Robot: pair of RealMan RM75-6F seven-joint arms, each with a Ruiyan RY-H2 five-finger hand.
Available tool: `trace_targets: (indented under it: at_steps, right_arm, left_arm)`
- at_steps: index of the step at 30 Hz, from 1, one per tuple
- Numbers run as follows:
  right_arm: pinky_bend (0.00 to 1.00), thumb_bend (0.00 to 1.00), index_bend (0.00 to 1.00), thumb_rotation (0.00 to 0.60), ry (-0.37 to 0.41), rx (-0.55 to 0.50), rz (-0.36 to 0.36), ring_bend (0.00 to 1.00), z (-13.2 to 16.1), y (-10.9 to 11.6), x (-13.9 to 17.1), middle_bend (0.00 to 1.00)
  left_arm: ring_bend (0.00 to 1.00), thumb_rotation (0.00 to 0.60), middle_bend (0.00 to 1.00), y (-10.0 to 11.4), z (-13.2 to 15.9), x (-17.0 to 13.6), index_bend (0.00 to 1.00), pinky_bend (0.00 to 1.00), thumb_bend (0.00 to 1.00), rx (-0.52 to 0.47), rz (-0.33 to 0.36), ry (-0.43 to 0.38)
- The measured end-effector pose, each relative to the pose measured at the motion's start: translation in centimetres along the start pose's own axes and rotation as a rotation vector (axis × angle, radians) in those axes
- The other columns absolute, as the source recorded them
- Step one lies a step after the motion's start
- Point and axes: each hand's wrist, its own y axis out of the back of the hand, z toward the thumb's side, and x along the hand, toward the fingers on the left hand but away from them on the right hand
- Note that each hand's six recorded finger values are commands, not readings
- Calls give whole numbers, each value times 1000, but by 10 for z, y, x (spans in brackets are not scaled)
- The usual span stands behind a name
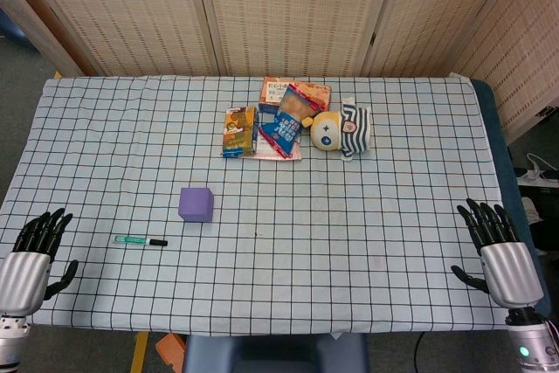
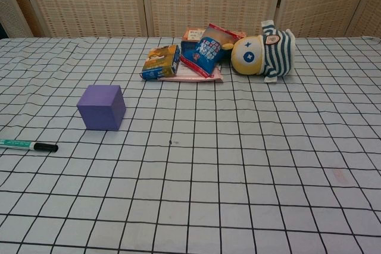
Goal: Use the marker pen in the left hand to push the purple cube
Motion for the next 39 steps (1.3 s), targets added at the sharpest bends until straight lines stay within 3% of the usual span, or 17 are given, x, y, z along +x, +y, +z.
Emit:
trace_targets:
  at_steps: [6, 9, 11, 14, 15, 16, 18, 22, 29, 39]
  right_arm:
    - [0, 15, 0, 600, -16, 6, 5, 0, -2, 0, 0, 0]
    - [0, 16, 0, 600, -21, 8, 7, 0, -4, 1, 2, 0]
    - [0, 16, 0, 600, -24, 9, 6, 0, -5, 1, 2, 0]
    - [0, 16, 0, 600, -31, 8, 6, 0, -6, 2, 1, 0]
    - [0, 16, 0, 600, -33, 9, 4, 0, -7, 2, 1, 0]
    - [0, 16, 0, 600, -35, 10, 4, 0, -7, 2, 1, 0]
    - [0, 16, 0, 600, -41, 14, 7, 0, -8, 1, 1, 0]
    - [0, 16, 0, 600, -52, 22, 16, 0, -10, -1, 0, 0]
    - [0, 16, 0, 600, -58, 31, 34, 0, -10, -5, -2, 0]
    - [0, 16, 0, 600, -59, 28, 57, 0, -10, -7, -1, 0]
  left_arm:
    - [0, 600, 1, -6, 4, 5, 0, 110, 392, 10, -23, -9]
    - [34, 600, 92, -10, 10, 8, 13, 141, 413, 21, -19, -34]
    - [143, 600, 167, -15, 12, 12, 34, 276, 413, 44, -18, -48]
    - [520, 600, 298, -26, 16, 21, 117, 709, 416, 89, -22, -69]
    - [629, 600, 331, -30, 17, 24, 152, 804, 417, 101, -23, -77]
    - [724, 600, 361, -33, 18, 28, 195, 884, 421, 112, -27, -85]
    - [821, 600, 385, -42, 21, 36, 255, 966, 430, 139, -38, -108]
    - [897, 600, 398, -57, 23, 48, 298, 1000, 445, 199, -59, -147]
    - [901, 600, 356, -95, 27, 61, 333, 1000, 446, 294, -155, -211]
    - [900, 600, 271, -125, 31, 69, 369, 1000, 444, 389, -179, -260]
